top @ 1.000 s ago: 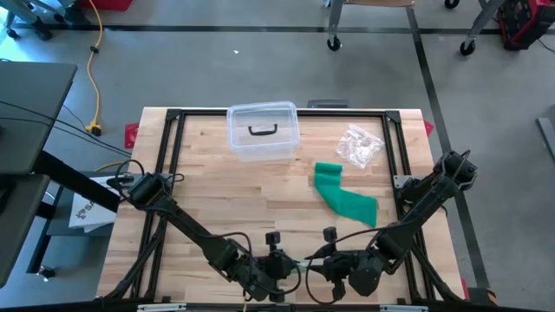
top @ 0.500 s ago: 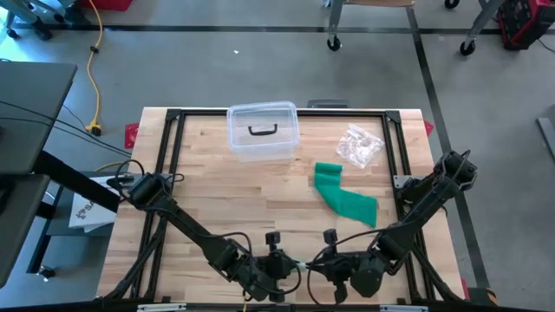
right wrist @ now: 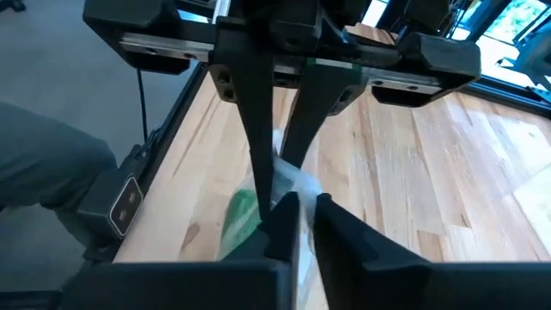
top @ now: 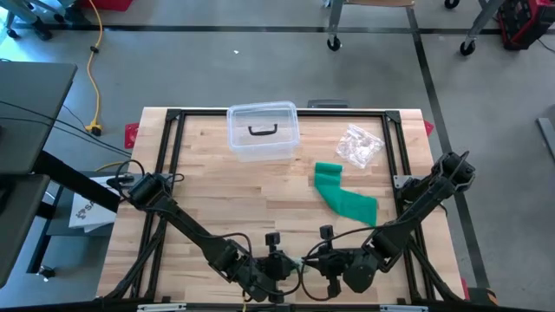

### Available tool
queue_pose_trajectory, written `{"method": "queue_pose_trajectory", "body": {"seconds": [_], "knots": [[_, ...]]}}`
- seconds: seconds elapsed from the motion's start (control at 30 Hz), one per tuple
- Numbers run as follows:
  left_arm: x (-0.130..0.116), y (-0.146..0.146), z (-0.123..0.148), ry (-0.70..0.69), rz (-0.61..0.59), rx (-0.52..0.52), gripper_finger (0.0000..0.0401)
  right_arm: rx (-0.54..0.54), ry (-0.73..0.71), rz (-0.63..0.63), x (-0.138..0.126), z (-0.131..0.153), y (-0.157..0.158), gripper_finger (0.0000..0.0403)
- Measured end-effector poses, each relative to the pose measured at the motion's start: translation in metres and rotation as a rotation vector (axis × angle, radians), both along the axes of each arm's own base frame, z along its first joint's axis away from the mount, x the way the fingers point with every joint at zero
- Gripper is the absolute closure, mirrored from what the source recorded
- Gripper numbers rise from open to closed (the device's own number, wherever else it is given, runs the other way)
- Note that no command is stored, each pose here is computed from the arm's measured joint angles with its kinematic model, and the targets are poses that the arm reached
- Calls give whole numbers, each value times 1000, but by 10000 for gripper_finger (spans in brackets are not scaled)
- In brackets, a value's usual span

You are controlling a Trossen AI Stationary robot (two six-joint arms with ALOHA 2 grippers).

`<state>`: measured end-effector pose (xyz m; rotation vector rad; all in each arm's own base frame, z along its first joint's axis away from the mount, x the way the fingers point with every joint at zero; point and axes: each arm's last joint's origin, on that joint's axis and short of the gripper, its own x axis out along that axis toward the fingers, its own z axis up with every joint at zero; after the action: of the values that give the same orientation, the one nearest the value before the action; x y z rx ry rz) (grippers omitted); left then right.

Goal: Roll bandage
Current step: Close the zip bag

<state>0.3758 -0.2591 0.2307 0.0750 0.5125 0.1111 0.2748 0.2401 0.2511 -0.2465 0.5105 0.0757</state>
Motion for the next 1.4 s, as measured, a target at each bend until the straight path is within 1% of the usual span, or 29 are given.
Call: {"method": "queue_pose_trajectory", "body": {"seconds": [0.17,0.23,0.3,0.43,0.67,0.73,0.83,1.0,1.07,1.2,1.3,1.4], "knots": [[1,1,1,-9,10,1,401,-7,9,3,-2,0,-1,311],[1,1,0,-6,10,3,401,12,3,-1,-4,4,-1,299],[1,1,0,-7,9,3,401,24,-4,3,-5,8,-1,298],[0,1,0,-4,7,2,401,40,14,35,-6,8,0,321],[0,1,0,-4,6,2,401,41,17,42,-6,7,0,393],[0,1,0,-3,6,2,401,46,18,37,-5,7,-1,397],[0,0,0,-1,5,3,401,71,21,17,-2,7,-4,388],[0,0,0,0,2,2,401,90,36,21,3,7,-9,371],[0,1,0,-3,4,0,401,95,39,21,3,7,-10,352],[1,1,0,-3,4,1,401,80,37,27,3,8,-11,301],[0,0,0,-3,4,1,401,72,50,47,-5,14,-11,280],[0,0,0,-3,4,1,401,84,52,37,-15,22,-11,282]]}}
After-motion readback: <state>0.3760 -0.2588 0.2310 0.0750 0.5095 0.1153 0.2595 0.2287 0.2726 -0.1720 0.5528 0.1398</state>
